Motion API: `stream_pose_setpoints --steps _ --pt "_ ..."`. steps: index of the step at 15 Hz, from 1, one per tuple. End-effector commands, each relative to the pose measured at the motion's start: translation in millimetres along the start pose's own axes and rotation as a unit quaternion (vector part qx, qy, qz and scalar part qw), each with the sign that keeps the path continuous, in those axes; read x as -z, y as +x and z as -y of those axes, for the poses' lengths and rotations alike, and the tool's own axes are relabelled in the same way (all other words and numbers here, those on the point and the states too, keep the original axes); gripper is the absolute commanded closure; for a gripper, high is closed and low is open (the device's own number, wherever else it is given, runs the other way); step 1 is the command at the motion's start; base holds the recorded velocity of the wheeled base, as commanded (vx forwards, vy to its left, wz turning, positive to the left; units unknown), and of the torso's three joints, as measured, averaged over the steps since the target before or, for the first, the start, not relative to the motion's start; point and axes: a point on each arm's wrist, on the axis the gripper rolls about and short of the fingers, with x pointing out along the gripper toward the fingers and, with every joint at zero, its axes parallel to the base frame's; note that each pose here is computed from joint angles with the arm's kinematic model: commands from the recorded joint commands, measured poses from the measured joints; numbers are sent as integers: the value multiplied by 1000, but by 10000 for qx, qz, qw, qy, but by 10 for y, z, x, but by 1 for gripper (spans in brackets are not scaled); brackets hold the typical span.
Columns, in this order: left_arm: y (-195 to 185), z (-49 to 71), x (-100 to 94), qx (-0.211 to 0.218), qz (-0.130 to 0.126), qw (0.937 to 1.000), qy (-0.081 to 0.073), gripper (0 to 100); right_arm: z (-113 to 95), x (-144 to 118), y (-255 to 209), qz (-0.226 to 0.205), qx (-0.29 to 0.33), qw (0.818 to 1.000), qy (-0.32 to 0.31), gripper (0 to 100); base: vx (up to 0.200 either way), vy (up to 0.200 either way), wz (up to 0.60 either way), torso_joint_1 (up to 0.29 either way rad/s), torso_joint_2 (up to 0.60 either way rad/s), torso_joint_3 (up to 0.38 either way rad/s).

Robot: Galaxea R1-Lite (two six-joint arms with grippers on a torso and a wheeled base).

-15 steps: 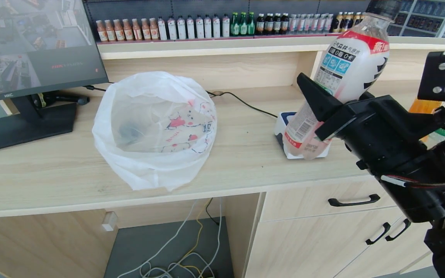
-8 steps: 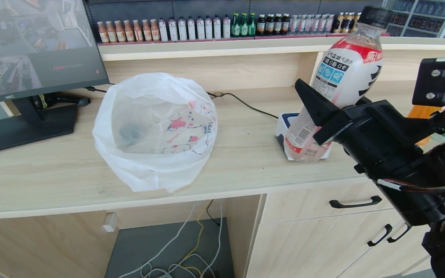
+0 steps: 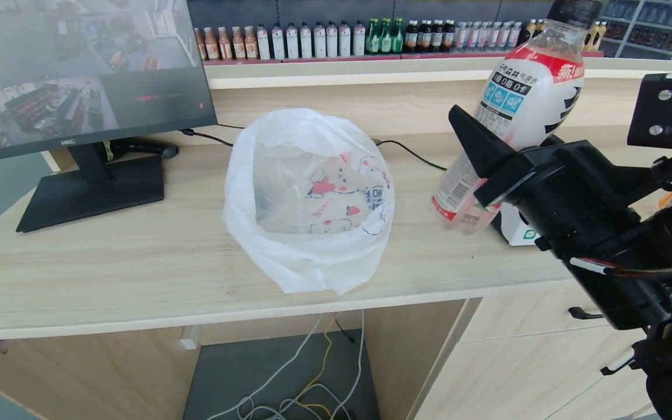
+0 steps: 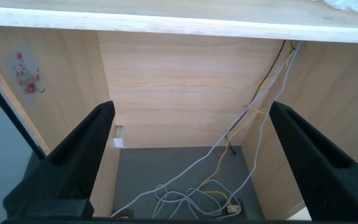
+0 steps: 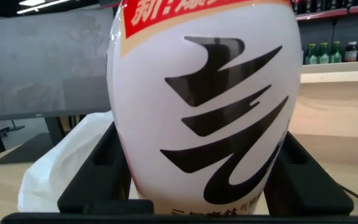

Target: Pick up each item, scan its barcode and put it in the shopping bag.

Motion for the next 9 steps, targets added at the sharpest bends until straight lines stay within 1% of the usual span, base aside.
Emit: stream_pose_setpoints --steps 1,6,9 --pt "0 0 0 -4 2 10000 -5 0 -4 33 4 -47 -5 10000 -2 100 0 200 0 2 7 2" --pt "0 -1 0 3 2 10000 3 0 -5 23 15 -16 -4 10000 10 100 0 200 0 0 0 5" --pt "0 0 0 11 2 10000 10 0 31 28 61 32 63 10000 -25 100 0 0 0 0 0 0"
